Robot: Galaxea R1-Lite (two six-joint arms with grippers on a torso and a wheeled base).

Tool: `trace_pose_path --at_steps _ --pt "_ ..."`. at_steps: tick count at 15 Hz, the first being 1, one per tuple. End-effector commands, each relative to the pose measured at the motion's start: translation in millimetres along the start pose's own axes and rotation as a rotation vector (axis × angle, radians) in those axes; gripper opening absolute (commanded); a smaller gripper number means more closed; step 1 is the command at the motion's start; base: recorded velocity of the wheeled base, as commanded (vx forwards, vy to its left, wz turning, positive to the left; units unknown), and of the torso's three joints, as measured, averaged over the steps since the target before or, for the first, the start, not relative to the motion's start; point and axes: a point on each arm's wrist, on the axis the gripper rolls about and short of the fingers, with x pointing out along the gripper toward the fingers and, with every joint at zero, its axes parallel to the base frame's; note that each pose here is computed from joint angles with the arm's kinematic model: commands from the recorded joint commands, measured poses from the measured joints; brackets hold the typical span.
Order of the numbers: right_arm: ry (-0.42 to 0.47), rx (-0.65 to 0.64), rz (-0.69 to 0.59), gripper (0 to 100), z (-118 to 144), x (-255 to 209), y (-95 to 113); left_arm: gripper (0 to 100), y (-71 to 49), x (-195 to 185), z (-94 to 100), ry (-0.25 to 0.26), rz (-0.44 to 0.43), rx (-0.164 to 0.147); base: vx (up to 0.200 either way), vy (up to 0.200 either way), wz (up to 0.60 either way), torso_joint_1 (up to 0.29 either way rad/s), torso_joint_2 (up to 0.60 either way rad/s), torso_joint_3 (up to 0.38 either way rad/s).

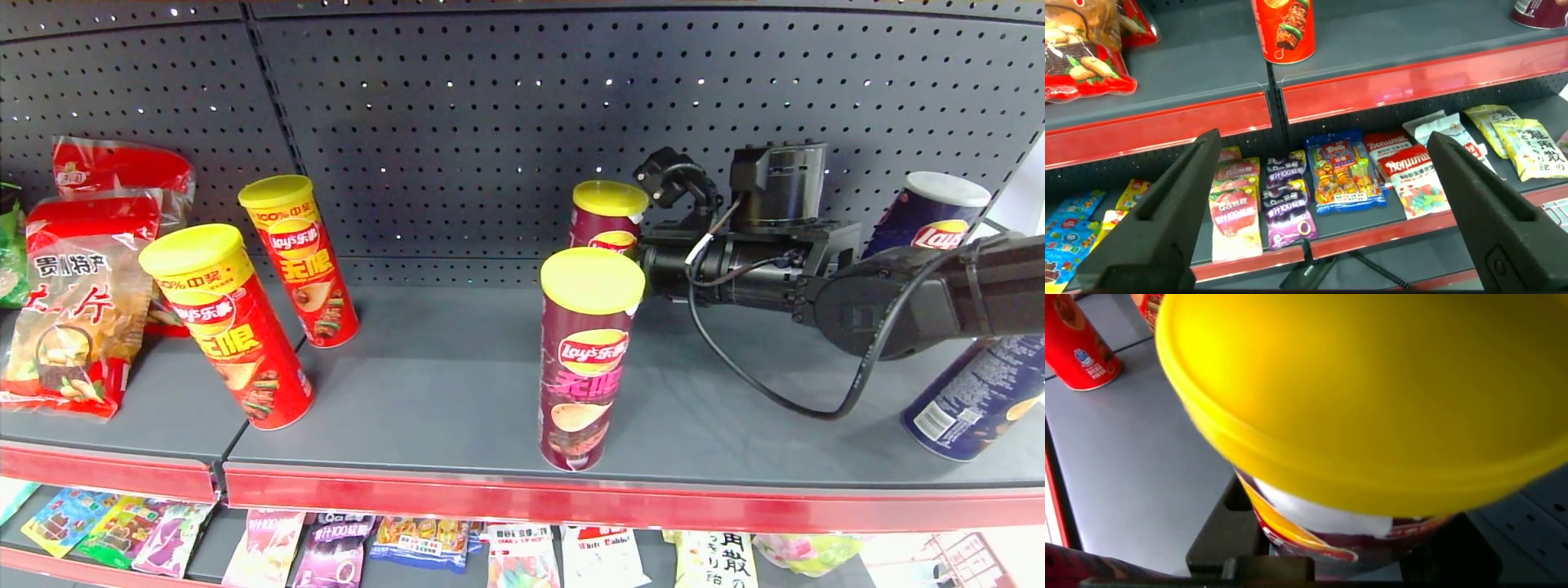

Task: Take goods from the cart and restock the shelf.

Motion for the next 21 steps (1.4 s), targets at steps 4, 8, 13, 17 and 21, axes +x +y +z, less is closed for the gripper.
trace_pose_path --at_steps 4,8,13,17,21 --pt "-0.001 0.001 0.007 100 0.2 -0.3 3.8 100 0.0 0.1 0.0 0.001 0.0 0.0 0.0 0.0 0.0 0.0 0.0 0.0" --pt "0.002 0.001 -0.031 100 1.9 -8.7 3.7 100 0.0 0.1 0.0 0.001 0.0 0.0 0.0 0.0 0.0 0.0 0.0 0.0" --pt "0.026 0.015 -0.09 100 -2.7 -35.9 1.3 100 -0.1 0.1 0.0 0.001 -0.003 0.0 0.0 0.0 0.0 0.0 0.0 0.0" --pt "0.031 0.022 -0.113 100 -4.5 -57.7 1.2 100 -0.1 0.1 0.0 0.001 -0.005 0.0 0.0 0.0 0.0 0.0 0.0 0.0" --pt "0.06 0.035 -0.199 100 -12.0 -78.7 -1.0 100 -0.2 0.1 0.0 0.001 -0.009 -0.002 0.0 0.0 0.0 0.0 0.0 0.0"
